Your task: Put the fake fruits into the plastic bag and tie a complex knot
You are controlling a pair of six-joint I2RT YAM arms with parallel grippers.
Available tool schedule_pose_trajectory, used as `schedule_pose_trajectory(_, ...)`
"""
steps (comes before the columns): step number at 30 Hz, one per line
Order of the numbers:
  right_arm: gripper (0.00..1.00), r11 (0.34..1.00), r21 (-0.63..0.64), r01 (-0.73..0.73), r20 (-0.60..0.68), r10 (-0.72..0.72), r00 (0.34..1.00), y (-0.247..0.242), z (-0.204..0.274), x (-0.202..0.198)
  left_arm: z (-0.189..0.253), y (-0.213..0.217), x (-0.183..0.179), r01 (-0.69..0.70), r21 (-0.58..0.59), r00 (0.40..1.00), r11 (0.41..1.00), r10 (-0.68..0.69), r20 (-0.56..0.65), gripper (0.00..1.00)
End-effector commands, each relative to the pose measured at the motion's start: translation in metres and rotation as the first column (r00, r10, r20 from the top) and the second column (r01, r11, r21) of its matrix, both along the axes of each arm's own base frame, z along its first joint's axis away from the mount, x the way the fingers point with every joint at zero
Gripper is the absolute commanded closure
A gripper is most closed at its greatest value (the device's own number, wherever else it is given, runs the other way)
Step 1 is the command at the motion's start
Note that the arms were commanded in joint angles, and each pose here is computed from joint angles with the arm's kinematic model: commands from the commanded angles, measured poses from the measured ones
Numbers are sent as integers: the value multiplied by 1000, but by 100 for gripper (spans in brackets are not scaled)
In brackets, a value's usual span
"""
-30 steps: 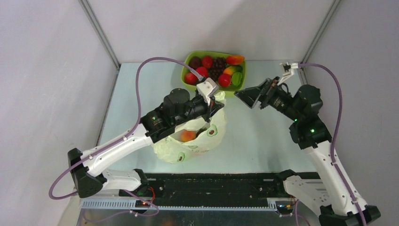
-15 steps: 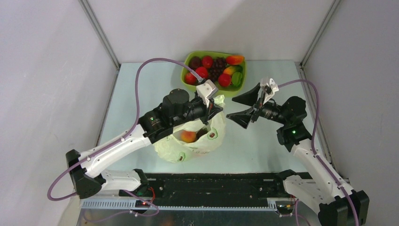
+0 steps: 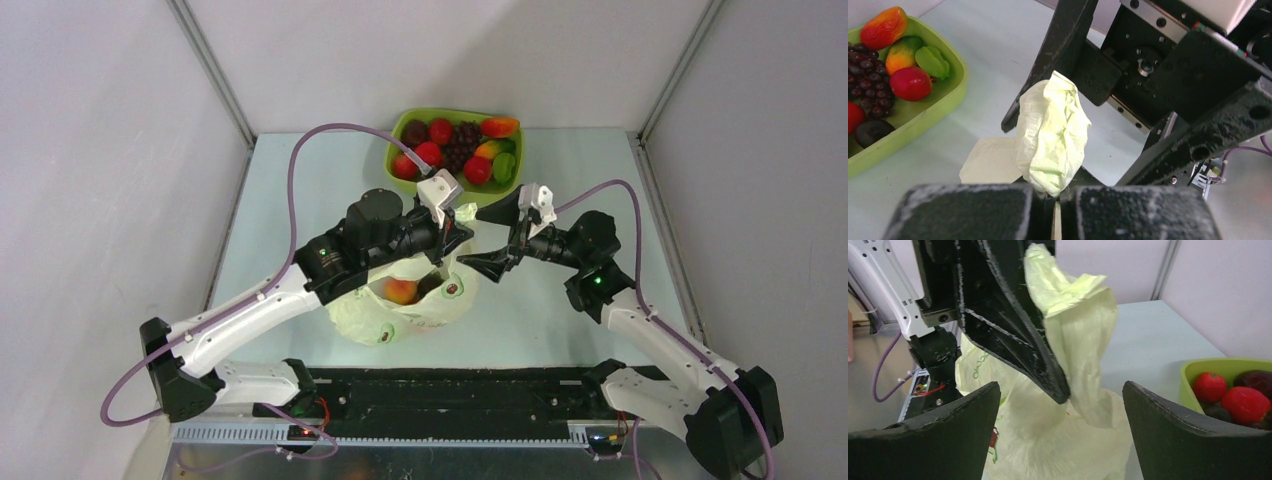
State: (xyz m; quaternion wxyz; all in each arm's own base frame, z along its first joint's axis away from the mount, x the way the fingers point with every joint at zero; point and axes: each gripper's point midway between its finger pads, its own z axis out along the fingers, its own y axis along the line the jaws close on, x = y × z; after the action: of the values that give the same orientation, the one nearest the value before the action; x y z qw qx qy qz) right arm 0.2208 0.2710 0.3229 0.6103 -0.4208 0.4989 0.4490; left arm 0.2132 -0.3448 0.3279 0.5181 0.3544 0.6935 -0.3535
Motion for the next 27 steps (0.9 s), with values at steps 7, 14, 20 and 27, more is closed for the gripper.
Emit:
schedule_pose_trajectory(7, 10, 996, 85, -36, 25, 34, 999, 17, 11, -14, 45, 7, 4, -57, -139, 997, 989, 64, 43, 100)
schedule_pose_trajectory(14, 26, 991, 119, 62, -29, -59, 998, 15, 6, -3, 46, 9, 8, -75, -157, 996, 985, 82, 36, 100)
schedule_pose_trajectory(20, 36, 983, 166, 75, -29, -72, 997, 15, 16, -1, 45, 7, 8, -70, -164, 997, 984, 75, 27, 100)
schedule_pose_trajectory(27, 53, 977, 191, 91, -51, -83, 995, 19, 17, 3, 46, 7, 8, -67, -172, 997, 983, 73, 25, 100)
